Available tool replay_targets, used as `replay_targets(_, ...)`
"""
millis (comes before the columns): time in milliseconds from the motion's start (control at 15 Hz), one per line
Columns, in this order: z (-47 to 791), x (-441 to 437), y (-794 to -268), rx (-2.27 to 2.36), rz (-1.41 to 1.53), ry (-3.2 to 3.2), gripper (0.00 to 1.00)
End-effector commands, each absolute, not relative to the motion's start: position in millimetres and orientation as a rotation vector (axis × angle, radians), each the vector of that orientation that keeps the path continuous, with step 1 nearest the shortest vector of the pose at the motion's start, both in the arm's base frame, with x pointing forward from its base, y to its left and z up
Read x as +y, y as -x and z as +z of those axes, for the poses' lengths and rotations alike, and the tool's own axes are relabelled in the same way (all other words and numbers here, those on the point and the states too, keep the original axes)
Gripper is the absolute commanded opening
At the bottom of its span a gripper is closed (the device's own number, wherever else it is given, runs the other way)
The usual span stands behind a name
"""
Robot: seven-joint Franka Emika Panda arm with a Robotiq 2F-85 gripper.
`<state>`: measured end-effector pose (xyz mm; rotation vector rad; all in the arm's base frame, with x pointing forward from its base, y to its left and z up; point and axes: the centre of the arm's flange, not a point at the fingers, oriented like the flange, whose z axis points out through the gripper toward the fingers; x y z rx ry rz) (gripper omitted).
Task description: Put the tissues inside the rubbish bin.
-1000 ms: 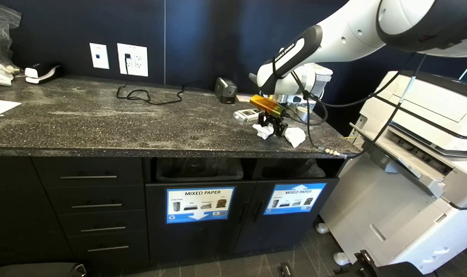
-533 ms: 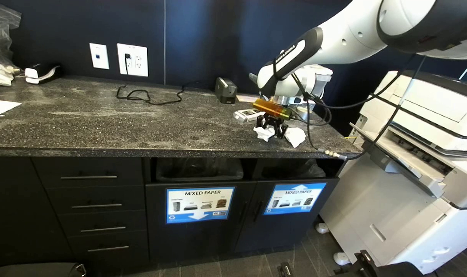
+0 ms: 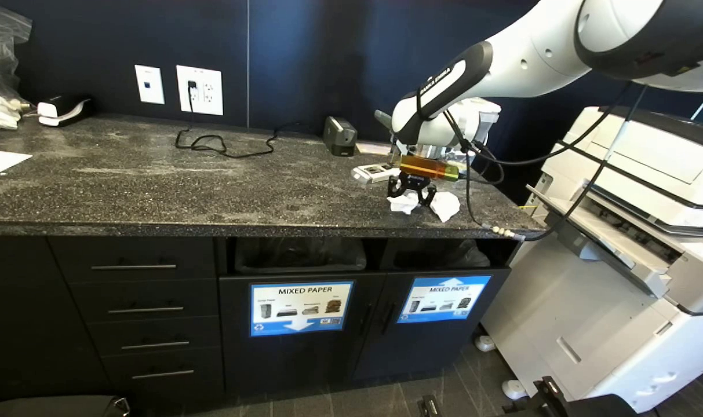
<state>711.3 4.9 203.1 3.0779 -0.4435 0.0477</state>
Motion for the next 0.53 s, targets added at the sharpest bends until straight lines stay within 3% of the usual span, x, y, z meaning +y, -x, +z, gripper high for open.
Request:
replay_targets(0, 200.9, 2.7, -701.3, -0.137, 0.061, -3.119, 0.14)
replay_targets(467, 213.7, -2.1, -659.3, 0.382, -0.028, -3.101, 0.14)
